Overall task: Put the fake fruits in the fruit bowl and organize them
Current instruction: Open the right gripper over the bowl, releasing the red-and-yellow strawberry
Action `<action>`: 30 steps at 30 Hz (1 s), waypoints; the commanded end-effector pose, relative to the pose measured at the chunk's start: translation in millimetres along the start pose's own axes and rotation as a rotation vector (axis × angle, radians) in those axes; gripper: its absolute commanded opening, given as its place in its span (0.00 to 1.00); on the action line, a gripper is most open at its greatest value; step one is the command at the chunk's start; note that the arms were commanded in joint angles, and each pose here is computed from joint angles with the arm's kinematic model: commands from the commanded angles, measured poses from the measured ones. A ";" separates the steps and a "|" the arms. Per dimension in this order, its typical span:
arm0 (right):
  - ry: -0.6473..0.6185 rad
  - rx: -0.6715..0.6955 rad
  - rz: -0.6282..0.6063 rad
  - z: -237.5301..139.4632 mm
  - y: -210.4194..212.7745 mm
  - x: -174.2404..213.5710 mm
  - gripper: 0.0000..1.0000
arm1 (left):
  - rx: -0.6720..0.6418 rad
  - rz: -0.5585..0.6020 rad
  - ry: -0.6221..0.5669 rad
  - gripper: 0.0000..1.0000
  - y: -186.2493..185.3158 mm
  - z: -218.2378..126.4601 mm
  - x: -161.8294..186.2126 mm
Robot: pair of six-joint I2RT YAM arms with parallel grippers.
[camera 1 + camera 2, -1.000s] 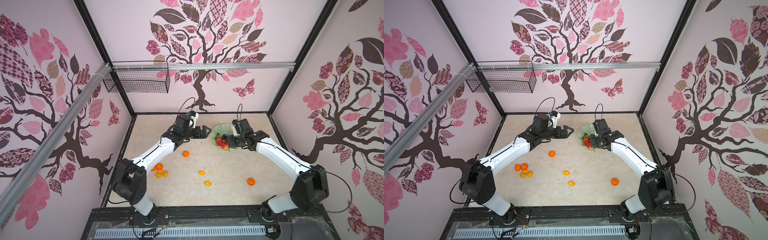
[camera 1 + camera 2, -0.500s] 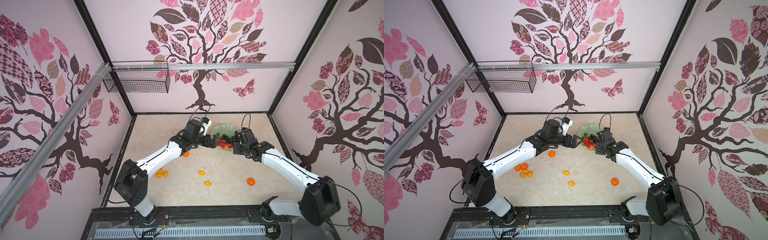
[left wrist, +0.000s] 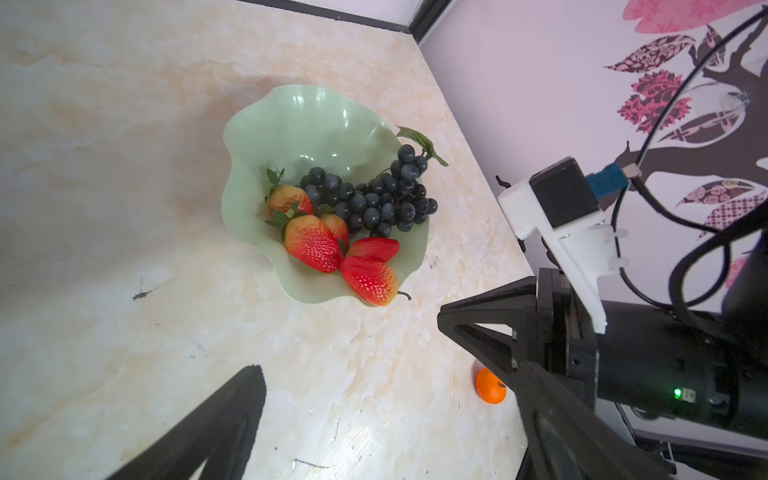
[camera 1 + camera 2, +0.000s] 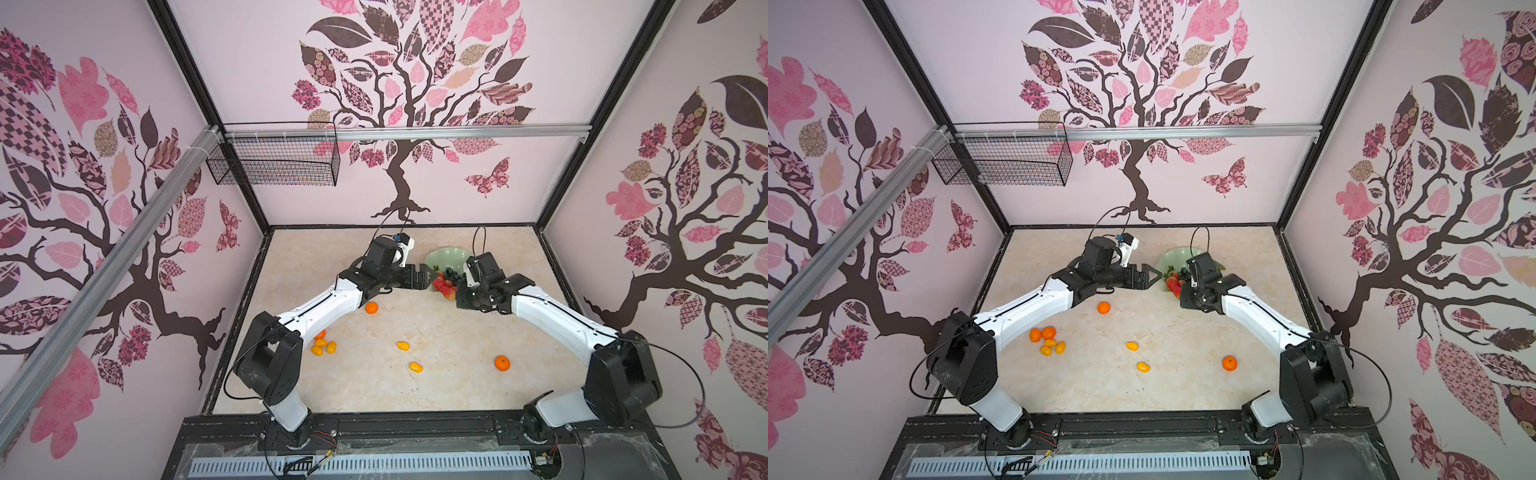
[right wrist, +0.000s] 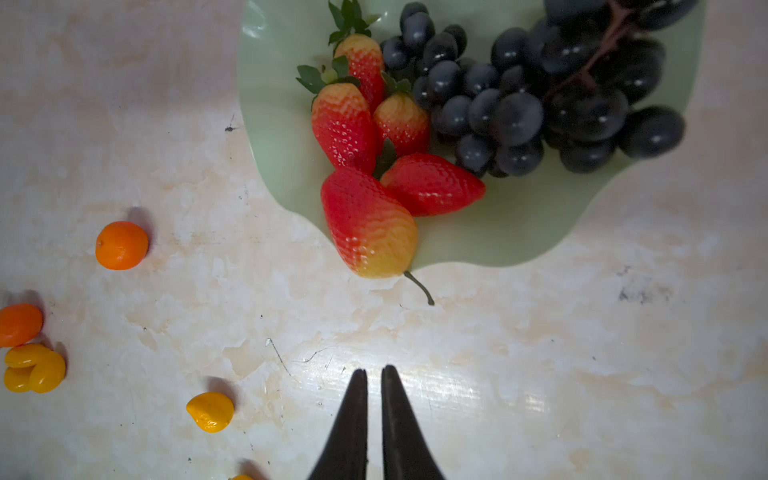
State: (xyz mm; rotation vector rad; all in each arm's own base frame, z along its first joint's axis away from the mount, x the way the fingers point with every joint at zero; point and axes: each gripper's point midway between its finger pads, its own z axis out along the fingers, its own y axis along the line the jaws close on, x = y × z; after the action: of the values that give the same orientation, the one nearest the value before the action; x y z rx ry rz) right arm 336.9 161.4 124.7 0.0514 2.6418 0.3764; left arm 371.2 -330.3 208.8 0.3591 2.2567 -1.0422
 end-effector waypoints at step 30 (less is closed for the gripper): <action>0.105 0.074 0.041 68.0 -10.0 -28.9 0.03 | 0.034 -0.055 0.011 0.97 12.5 2.9 -0.7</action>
State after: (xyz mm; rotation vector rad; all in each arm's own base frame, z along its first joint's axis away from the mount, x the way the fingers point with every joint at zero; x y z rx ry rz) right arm 385.4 167.0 80.8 0.1089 2.7501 0.3205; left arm 376.3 -324.3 204.9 0.3219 2.2732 -1.0938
